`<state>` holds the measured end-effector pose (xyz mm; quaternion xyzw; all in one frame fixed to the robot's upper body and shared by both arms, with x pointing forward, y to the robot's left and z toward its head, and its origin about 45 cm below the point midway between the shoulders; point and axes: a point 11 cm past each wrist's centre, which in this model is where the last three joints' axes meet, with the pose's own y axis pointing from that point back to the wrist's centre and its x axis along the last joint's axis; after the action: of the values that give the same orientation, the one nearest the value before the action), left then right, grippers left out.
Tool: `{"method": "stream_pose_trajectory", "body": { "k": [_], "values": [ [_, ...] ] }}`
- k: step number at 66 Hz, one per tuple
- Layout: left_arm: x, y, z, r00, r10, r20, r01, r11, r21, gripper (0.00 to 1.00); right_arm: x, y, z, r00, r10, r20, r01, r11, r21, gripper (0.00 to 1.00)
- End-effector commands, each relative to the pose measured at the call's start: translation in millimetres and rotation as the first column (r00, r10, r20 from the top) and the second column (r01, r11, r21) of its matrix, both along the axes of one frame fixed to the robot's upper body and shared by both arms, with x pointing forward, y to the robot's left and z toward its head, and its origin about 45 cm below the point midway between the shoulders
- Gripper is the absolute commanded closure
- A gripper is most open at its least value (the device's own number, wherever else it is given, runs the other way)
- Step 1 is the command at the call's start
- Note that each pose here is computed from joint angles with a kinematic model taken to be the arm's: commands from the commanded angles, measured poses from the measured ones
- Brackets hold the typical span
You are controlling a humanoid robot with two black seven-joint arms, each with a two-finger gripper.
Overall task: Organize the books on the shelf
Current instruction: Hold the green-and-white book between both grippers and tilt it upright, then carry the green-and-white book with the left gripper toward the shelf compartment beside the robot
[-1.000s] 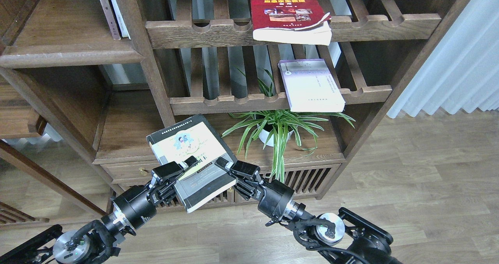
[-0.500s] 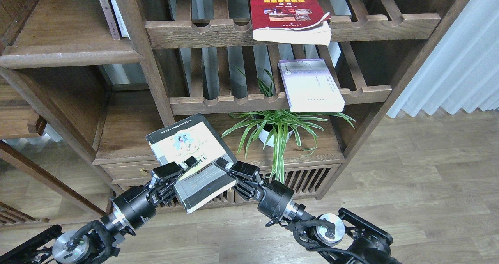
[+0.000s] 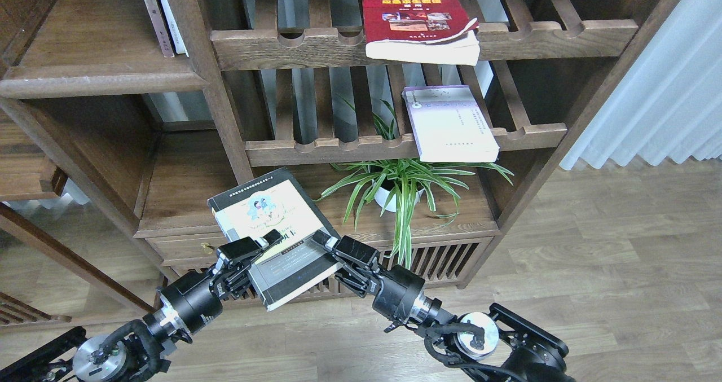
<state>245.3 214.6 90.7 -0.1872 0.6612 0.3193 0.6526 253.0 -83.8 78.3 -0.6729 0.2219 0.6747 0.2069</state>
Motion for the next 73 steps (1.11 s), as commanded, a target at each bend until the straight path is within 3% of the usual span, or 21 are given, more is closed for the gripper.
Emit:
{"method": "stream_pose_trajectory", "body": {
  "k": [1,20,41,57,66,73],
  "values": [
    [-3,5,-1,1.0,-0.008,-0.003,0.008,1.0,0.018,0.9,15,-10,4,0.996,-0.087,0.015,0.087,0.996,0.003,0.05],
    [-5,19,-4,0.996,-0.075,0.04,0.068,0.987,0.144,0.92,50,-33,6,0.968,-0.251,-0.031,0.248,0.966,-0.07,0.02],
    [8,37,8,0.968,-0.203,0.149,0.14,0.926,0.35,0.94,54,-34,8,0.968,-0.25,-0.013,0.248,0.964,-0.097,0.02],
    [36,40,43,0.907,-0.362,0.216,0.23,0.855,0.465,0.95,59,-32,11,0.974,-0.224,0.032,0.227,0.965,-0.131,0.02],
    [64,39,74,0.88,-0.366,0.303,0.189,0.855,0.483,0.95,61,-32,13,0.974,-0.224,0.039,0.227,0.965,-0.129,0.02],
    [72,39,85,0.864,-0.391,0.317,0.195,0.841,0.504,0.95,62,-32,14,0.974,-0.223,0.042,0.226,0.966,-0.129,0.02]
  ]
}}
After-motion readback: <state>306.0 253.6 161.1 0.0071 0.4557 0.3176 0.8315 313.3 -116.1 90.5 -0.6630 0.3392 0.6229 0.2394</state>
